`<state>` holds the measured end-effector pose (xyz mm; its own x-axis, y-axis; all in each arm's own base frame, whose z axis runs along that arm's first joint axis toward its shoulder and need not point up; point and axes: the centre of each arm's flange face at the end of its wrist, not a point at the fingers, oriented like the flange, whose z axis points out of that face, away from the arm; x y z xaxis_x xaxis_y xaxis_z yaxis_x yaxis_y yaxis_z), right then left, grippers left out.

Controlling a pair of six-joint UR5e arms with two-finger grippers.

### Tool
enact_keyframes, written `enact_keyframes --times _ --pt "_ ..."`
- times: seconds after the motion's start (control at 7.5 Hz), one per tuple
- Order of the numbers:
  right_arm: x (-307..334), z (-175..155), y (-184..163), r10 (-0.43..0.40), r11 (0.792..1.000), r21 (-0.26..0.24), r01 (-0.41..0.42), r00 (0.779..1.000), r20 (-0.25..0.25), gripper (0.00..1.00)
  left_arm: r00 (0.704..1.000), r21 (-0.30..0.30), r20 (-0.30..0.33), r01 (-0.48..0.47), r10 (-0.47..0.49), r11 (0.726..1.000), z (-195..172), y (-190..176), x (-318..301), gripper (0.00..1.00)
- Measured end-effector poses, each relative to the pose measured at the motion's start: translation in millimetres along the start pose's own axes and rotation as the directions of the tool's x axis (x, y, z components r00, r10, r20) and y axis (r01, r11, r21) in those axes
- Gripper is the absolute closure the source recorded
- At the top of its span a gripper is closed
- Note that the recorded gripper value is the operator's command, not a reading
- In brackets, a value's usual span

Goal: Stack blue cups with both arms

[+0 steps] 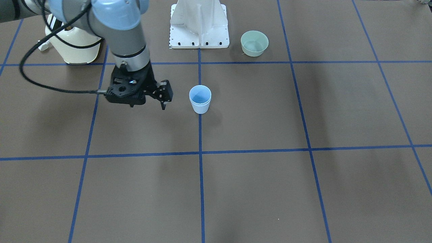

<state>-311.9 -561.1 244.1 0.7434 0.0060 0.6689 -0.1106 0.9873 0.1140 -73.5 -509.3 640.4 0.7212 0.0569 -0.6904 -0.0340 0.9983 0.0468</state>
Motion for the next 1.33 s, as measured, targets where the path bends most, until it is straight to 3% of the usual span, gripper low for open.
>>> enact_keyframes --times 0.27,0.53,0.93,1.33 --pt "154 -20 -42 -0.118 0.993 -0.008 0.117 0.992 -0.049 0.0 1.0 -0.001 0.0 -0.002 0.002 1.0 0 1 -1 0.01" --pt "294 -25 -34 -0.177 0.984 -0.046 0.173 0.978 -0.109 0.0 1.0 -0.005 0.0 -0.005 0.005 1.0 3 5 -3 0.01" --pt "472 -22 41 -0.152 0.982 -0.13 0.134 0.978 -0.142 0.0 1.0 -0.005 0.001 -0.007 0.007 1.0 3 9 -2 0.01" --pt "552 -3 117 -0.083 0.987 -0.149 0.066 0.99 -0.111 0.0 1.0 -0.001 0.001 -0.014 0.014 1.0 1 13 1 0.01"
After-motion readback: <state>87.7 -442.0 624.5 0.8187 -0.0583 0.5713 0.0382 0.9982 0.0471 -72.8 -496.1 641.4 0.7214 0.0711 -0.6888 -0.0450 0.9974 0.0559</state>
